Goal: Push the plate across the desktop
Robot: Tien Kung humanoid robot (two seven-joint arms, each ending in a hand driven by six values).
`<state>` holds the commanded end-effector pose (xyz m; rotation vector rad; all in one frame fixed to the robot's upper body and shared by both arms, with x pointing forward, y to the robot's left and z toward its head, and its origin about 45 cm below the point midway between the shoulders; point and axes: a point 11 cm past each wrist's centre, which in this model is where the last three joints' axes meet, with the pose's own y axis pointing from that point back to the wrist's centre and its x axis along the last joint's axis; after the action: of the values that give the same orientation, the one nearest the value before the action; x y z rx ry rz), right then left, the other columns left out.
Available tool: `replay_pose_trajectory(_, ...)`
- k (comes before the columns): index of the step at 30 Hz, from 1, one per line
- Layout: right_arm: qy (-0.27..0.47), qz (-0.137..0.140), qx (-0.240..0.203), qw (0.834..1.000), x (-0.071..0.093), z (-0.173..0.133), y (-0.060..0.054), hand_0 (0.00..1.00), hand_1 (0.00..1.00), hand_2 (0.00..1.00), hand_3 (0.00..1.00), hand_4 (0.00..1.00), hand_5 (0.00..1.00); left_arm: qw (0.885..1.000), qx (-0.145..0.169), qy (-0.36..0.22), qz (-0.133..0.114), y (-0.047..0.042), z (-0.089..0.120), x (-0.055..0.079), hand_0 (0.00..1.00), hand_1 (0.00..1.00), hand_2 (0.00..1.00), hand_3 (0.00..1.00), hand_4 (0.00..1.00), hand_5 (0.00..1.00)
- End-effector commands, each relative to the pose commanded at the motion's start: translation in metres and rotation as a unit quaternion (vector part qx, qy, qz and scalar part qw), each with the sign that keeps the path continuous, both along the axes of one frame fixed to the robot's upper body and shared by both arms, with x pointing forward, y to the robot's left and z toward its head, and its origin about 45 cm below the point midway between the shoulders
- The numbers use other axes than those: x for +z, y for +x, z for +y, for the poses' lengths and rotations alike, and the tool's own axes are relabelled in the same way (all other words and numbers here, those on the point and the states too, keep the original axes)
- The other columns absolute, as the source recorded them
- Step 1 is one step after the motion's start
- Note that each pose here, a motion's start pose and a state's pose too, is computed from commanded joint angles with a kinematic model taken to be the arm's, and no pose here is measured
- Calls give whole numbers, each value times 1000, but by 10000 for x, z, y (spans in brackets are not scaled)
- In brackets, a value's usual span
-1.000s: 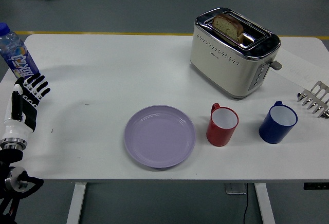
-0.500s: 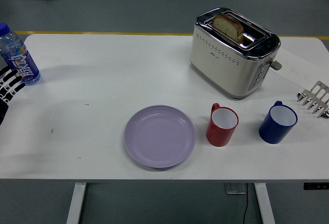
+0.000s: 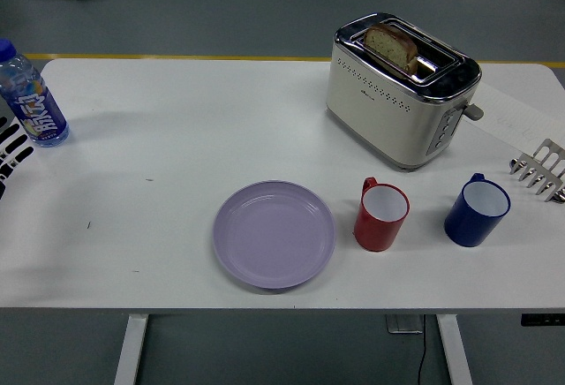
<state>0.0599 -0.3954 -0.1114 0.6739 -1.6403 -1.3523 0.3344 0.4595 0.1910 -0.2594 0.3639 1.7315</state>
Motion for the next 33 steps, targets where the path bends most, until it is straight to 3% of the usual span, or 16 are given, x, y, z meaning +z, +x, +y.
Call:
replay_pose_trajectory(25,-4,0,2,1000,20,-36,45,656,639,730,786,524,588,1000,19,1,9,-94,118,-48,727,774,759,714,609,998)
replay_pose_trajectory(33,-4,0,2,1000,21,-45,38,654,640,729,786,524,588,1000,18,5,7,-86,135,-15,727,774,759,714,609,998)
